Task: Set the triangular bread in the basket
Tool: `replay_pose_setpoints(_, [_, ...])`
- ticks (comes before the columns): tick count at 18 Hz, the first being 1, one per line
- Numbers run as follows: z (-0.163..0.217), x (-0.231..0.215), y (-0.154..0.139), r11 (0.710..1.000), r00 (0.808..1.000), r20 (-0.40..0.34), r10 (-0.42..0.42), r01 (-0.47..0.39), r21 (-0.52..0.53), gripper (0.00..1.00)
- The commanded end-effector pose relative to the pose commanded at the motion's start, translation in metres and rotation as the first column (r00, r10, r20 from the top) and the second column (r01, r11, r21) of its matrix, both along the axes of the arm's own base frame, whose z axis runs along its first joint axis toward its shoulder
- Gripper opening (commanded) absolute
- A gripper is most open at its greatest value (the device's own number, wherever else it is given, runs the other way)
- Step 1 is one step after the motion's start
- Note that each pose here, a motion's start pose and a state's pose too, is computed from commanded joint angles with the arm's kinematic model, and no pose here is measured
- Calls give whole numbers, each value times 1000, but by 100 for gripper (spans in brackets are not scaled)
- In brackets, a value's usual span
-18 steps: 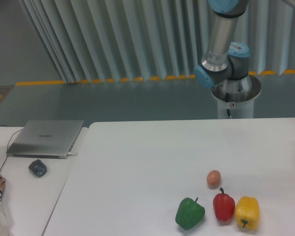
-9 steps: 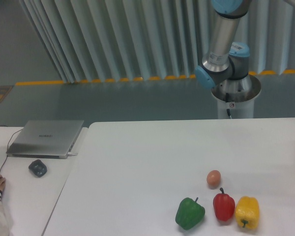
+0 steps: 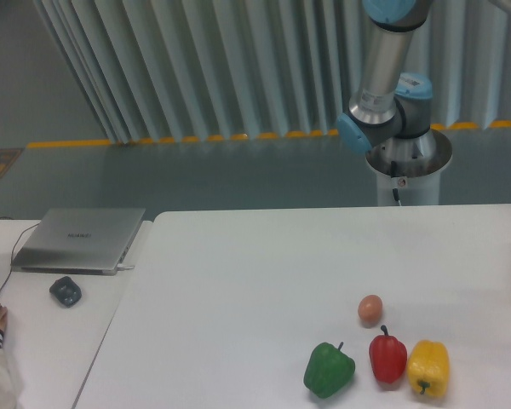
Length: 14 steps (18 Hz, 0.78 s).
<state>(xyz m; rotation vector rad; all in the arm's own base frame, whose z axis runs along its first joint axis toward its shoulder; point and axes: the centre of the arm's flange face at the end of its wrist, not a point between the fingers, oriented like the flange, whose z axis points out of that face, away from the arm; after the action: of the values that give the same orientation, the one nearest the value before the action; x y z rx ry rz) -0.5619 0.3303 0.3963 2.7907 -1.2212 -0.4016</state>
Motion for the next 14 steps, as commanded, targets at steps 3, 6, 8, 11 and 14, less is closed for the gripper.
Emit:
replay_pose_setpoints(3, [1,8,10,997,999,31,-27,25,73,100])
replay_pose_setpoints(6, [-2,25,28,994,997,53,-55,49,100,100])
replay_pose_setpoints(8, [-2,35,37,994,997,58,-52,46,101,100])
replay_pose_setpoints(11, [-2,47,48,995,996,79,-39,31,97,100])
replay_pose_setpoints(14, [-3,64,64,995,992,105,-66,57,85,100])
